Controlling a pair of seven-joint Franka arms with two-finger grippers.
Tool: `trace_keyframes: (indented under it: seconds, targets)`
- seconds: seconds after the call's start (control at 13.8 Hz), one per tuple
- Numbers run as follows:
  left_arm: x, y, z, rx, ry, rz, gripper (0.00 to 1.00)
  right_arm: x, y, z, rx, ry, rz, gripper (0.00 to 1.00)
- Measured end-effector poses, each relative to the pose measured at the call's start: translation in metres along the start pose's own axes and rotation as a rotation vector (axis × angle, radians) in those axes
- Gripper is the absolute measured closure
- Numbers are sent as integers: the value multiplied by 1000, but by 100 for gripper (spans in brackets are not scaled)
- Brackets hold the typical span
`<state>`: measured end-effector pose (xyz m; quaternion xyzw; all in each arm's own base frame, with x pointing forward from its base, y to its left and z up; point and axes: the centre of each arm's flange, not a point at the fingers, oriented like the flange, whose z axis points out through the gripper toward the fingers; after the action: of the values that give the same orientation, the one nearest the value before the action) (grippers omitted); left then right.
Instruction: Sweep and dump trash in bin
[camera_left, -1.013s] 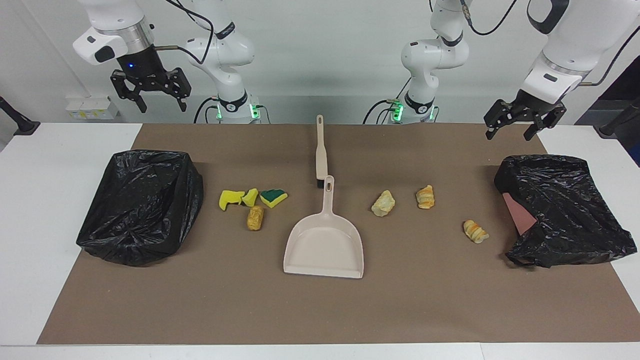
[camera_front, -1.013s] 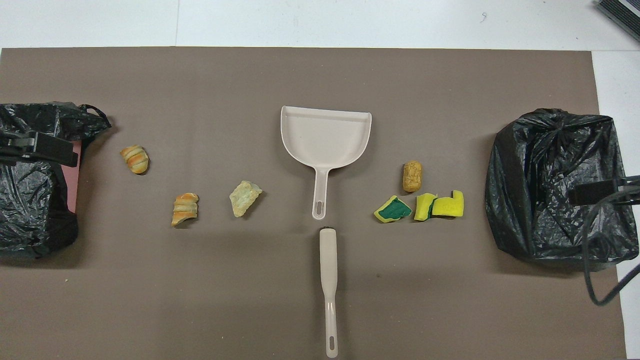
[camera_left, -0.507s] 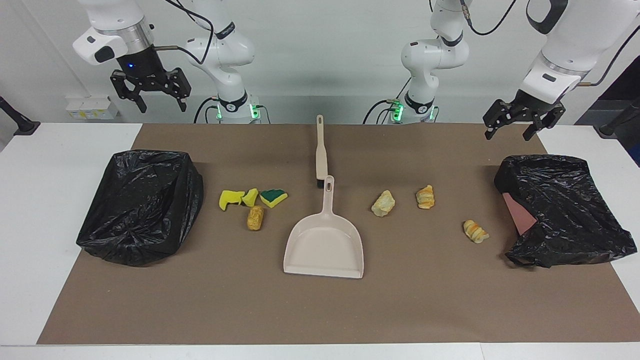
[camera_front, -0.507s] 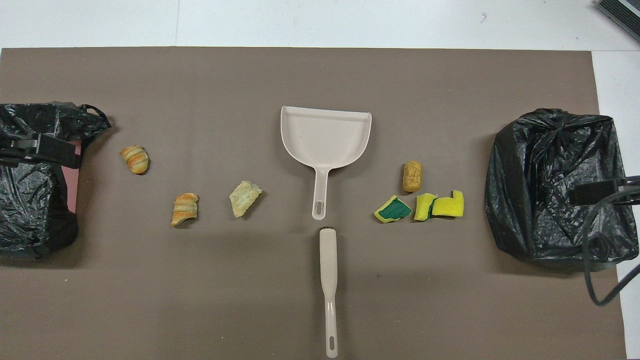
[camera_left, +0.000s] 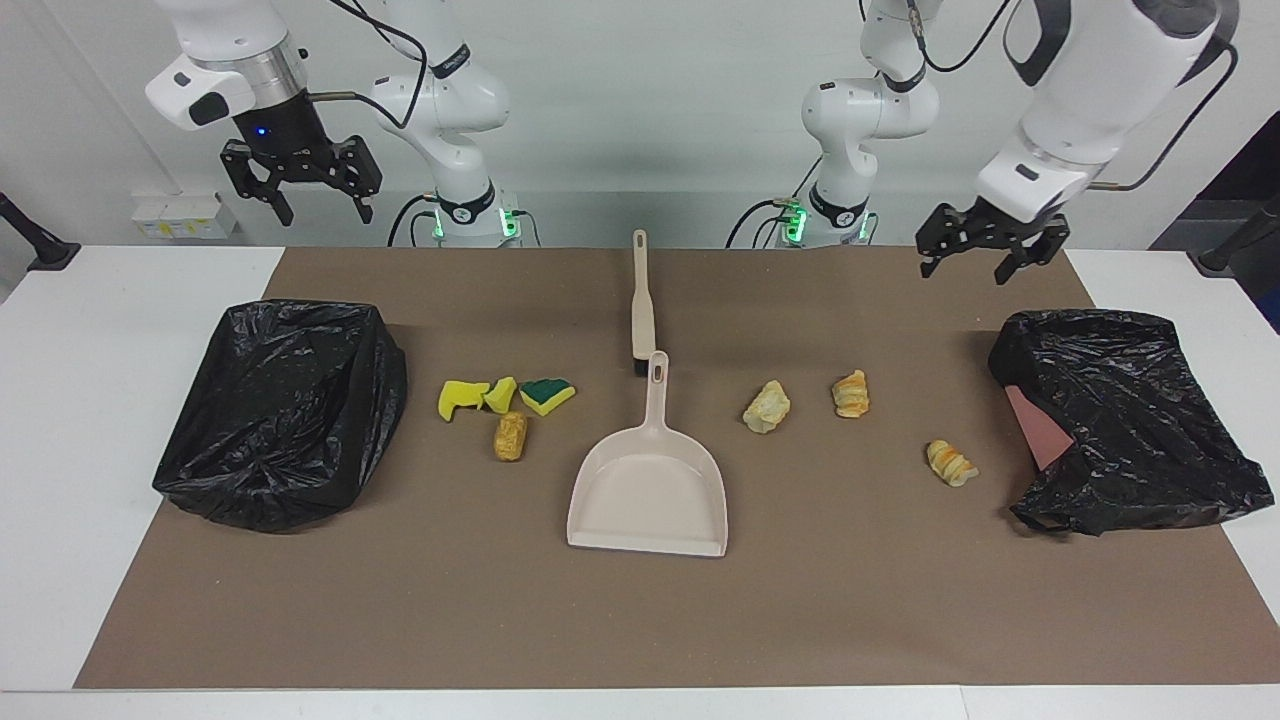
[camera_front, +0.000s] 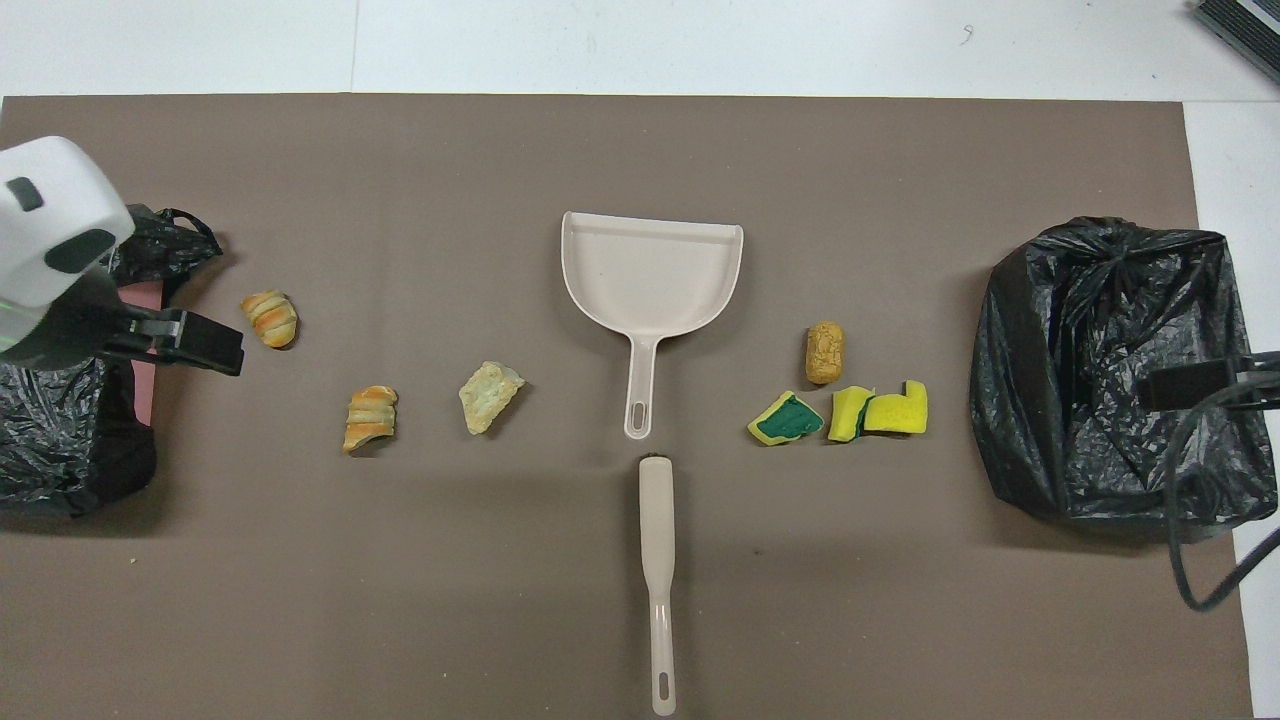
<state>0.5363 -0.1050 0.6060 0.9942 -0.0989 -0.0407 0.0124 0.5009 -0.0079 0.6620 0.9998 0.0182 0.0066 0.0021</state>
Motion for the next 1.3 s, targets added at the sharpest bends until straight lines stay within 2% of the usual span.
trace_keyframes:
  seconds: [0.29, 0.8, 1.3]
  targets:
    - [-5, 66, 37, -7, -6, 8, 0, 0, 0, 0, 0, 0, 0, 0]
    - [-41, 163, 107, -59, -54, 68, 0, 0, 0, 0, 0, 0, 0, 0]
    - [-103, 293, 202, -43, -26, 89, 0, 0, 0, 0, 0, 0, 0, 0]
